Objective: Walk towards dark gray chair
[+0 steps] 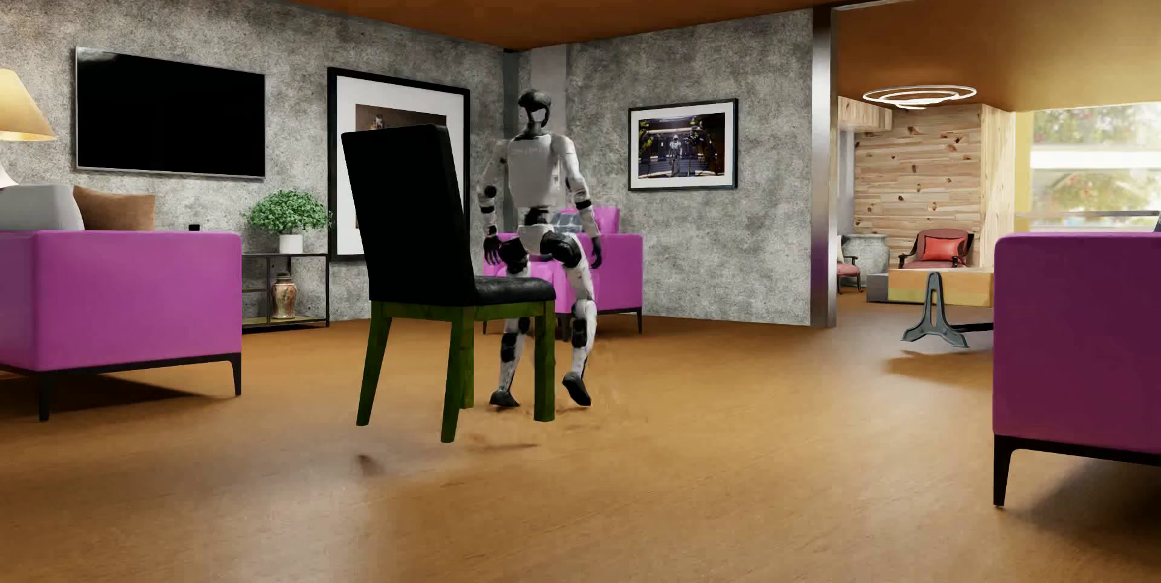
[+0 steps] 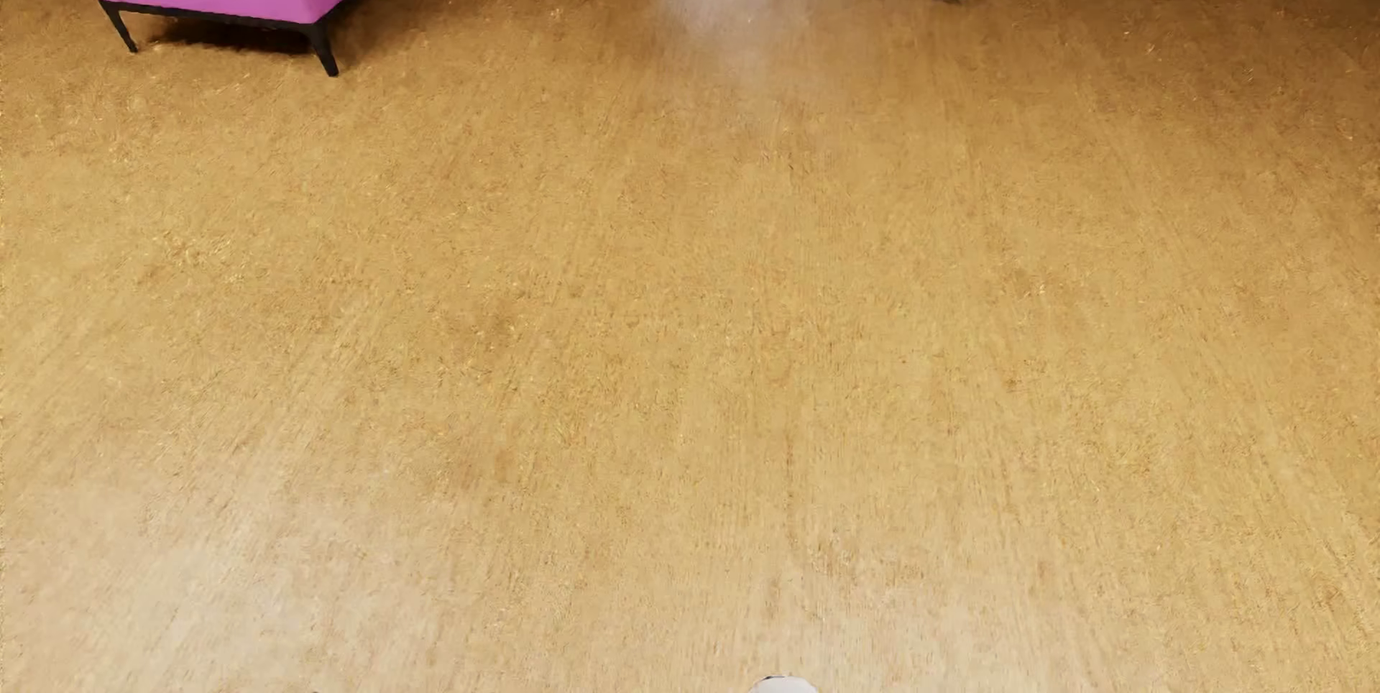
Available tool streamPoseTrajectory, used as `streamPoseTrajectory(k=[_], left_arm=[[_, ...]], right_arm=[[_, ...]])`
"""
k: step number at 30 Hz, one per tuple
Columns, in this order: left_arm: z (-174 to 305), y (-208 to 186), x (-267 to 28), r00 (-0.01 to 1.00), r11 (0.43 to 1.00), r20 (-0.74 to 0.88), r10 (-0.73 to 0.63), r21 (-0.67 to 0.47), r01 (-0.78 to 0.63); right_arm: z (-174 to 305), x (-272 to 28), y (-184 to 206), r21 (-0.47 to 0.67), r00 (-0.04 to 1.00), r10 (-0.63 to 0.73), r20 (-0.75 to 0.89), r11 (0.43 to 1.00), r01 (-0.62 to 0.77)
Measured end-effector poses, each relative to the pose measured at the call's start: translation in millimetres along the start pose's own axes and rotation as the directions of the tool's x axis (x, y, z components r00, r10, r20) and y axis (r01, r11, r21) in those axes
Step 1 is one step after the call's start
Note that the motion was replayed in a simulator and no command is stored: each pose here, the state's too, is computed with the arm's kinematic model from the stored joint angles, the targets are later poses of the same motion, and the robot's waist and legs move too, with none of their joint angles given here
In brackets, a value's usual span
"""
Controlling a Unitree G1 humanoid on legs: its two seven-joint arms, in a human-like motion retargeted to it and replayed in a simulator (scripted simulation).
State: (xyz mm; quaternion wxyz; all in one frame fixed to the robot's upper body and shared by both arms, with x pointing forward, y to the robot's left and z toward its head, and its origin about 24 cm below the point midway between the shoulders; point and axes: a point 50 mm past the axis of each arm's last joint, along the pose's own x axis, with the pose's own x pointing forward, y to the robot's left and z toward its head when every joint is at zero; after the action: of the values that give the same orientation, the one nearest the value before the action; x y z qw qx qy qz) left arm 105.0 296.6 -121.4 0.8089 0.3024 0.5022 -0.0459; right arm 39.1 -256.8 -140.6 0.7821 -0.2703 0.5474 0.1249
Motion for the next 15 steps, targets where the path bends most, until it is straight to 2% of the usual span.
streamPoseTrajectory(k=[4,6,8,10,11,12,14,15], left_arm=[[76.9,29.4,7.0,0.971,0.994,0.234,0.041,0.09,-0.064],[139.9,43.9,1.0,0.906,0.99,0.418,0.069,0.086,-0.115],[199.8,47.1,-17.0,0.797,0.991,0.599,0.083,0.035,-0.13],[241.6,32.0,-39.4,0.677,0.997,0.733,0.074,-0.031,-0.076],[253.6,19.5,-46.6,0.639,0.999,0.768,0.044,-0.021,-0.044],[263.1,4.5,-54.2,0.602,1.0,0.798,-0.002,0.013,-0.013],[272.5,-30.3,-69.7,0.533,0.986,0.833,-0.149,0.164,0.02],[266.1,-38.5,-69.6,0.538,0.981,0.824,-0.178,0.189,0.036]], right_arm=[[-41.4,-11.2,-20.3,-0.01,0.988,-0.052,-0.148,0.999,0.051],[-63.7,-21.1,-28.0,-0.031,0.973,-0.068,-0.223,0.998,0.063],[-84.0,-32.6,-35.9,-0.044,0.954,-0.087,-0.287,0.996,0.078],[-104.6,-46.0,-46.9,-0.037,0.927,-0.122,-0.355,0.993,0.116],[-106.5,-46.5,-55.1,-0.047,0.917,-0.141,-0.374,0.99,0.134],[-105.4,-45.6,-61.8,-0.054,0.912,-0.157,-0.38,0.988,0.148],[-91.0,-37.1,-63.8,-0.03,0.928,-0.167,-0.333,0.986,0.166],[-76.8,-30.5,-58.7,0.001,0.948,-0.162,-0.272,0.986,0.168]])
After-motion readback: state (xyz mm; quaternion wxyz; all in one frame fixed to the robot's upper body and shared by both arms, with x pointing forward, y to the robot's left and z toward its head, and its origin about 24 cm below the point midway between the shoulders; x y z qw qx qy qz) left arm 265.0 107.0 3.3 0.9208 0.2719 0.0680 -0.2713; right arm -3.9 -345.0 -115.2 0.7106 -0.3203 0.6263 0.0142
